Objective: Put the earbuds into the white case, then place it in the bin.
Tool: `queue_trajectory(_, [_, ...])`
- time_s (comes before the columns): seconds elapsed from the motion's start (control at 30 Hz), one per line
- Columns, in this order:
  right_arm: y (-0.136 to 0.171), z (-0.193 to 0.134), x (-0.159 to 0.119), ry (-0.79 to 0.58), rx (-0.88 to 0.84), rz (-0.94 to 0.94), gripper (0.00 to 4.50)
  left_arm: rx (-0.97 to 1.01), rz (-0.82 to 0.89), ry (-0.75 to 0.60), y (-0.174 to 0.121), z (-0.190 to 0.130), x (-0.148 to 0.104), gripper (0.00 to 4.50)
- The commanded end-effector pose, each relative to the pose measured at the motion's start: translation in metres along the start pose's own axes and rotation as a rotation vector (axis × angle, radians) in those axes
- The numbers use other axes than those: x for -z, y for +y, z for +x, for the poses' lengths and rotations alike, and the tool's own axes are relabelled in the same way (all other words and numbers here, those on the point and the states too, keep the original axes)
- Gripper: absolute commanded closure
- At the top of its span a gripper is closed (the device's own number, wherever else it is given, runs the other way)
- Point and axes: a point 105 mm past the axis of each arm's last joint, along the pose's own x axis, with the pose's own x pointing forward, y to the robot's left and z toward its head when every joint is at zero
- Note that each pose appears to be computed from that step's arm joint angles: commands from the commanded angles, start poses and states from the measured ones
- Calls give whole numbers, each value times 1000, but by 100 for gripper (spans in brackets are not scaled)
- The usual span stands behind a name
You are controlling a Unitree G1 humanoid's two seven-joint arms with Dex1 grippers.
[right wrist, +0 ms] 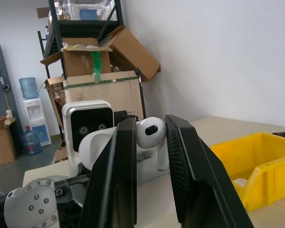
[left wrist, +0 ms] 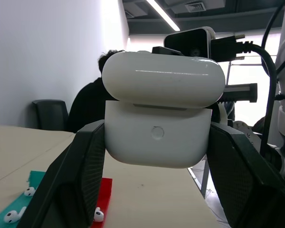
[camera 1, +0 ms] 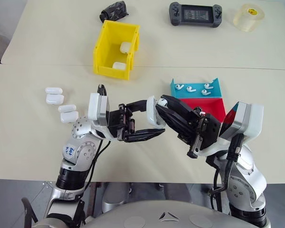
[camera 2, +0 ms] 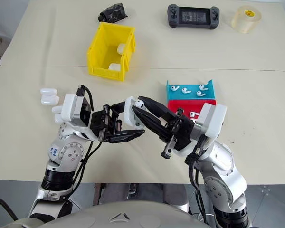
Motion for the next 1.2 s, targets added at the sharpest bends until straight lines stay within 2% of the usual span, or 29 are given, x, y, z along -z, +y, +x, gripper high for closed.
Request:
queue_trajectory(0.03, [4,0,-2,-21,-17,-12,400,50,19,-41,-10,5,-9,170])
queue_trajectory(0.4, [8,-8,4,52,-52,12,400,31,13,-70,-13,8,-9,170])
queue_trajectory(0.57, [7,-14,16,115,-74,9,400,19,42,-70,-9,6,-13,170])
queue_trajectory(1.03, [-5,-14,15,117,-86,-42,400,19,67,-78,-9,8,-17,170])
queue_trajectory(1.2, [-8,-14,13,119,-95,4,400,25,68,-78,-10,8,-14,170])
